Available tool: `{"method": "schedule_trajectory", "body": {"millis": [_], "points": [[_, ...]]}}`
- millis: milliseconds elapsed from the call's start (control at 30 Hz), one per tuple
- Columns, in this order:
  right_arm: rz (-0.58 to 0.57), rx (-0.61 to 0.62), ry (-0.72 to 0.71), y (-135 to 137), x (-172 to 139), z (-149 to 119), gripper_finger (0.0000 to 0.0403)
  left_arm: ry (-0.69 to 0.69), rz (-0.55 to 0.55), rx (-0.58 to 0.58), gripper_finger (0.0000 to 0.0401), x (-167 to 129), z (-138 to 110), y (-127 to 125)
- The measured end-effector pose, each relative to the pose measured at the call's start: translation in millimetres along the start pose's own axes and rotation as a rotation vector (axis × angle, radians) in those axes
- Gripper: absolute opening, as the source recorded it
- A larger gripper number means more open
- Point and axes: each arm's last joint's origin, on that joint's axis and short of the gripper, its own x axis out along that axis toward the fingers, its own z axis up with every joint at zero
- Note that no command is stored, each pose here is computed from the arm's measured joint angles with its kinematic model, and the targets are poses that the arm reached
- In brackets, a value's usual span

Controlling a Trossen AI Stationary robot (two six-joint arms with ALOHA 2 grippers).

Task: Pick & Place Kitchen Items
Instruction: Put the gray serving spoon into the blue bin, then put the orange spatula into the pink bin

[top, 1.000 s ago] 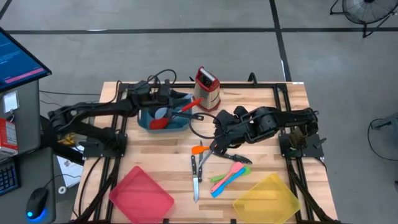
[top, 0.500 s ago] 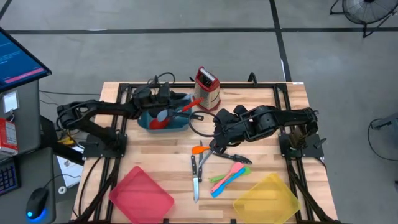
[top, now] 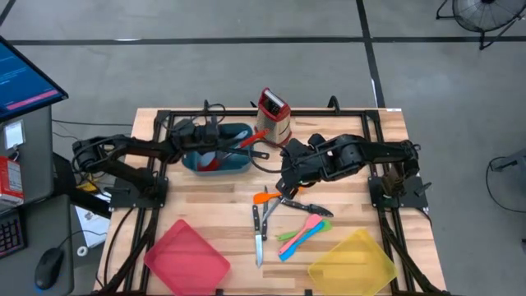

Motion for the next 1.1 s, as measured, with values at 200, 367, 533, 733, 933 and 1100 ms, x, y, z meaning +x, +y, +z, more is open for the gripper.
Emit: {"method": "schedule_trajectory", "body": {"millis": [200, 367, 533, 733, 933, 1100], "points": [[0.001, -0.015, 0.001, 0, 0, 0, 0.0191, 0.036, -0.005, -0.009, 0.0064, -5, -10, -3], [-0.004, -0.008, 0.001, -2, 1, 1, 0.0191, 0.041, -0.005, -0.011, 0.0065, -6, -11, -4], [-0.006, 0.002, 0.006, -4, 3, 4, 0.0192, 0.041, -0.004, -0.011, 0.0078, -6, -11, -4], [-0.001, 0.025, 0.018, -7, 5, 6, 0.0210, 0.048, 0.001, -0.025, 0.0134, -6, -12, -3], [-0.007, 0.035, 0.019, -10, 7, 8, 0.0241, 0.047, -0.042, -0.119, 0.0213, -6, -11, -5], [0.014, 0.034, 0.039, -9, 7, 8, 0.0250, -0.047, -0.072, -0.185, 0.0256, -14, 11, -12]]}}
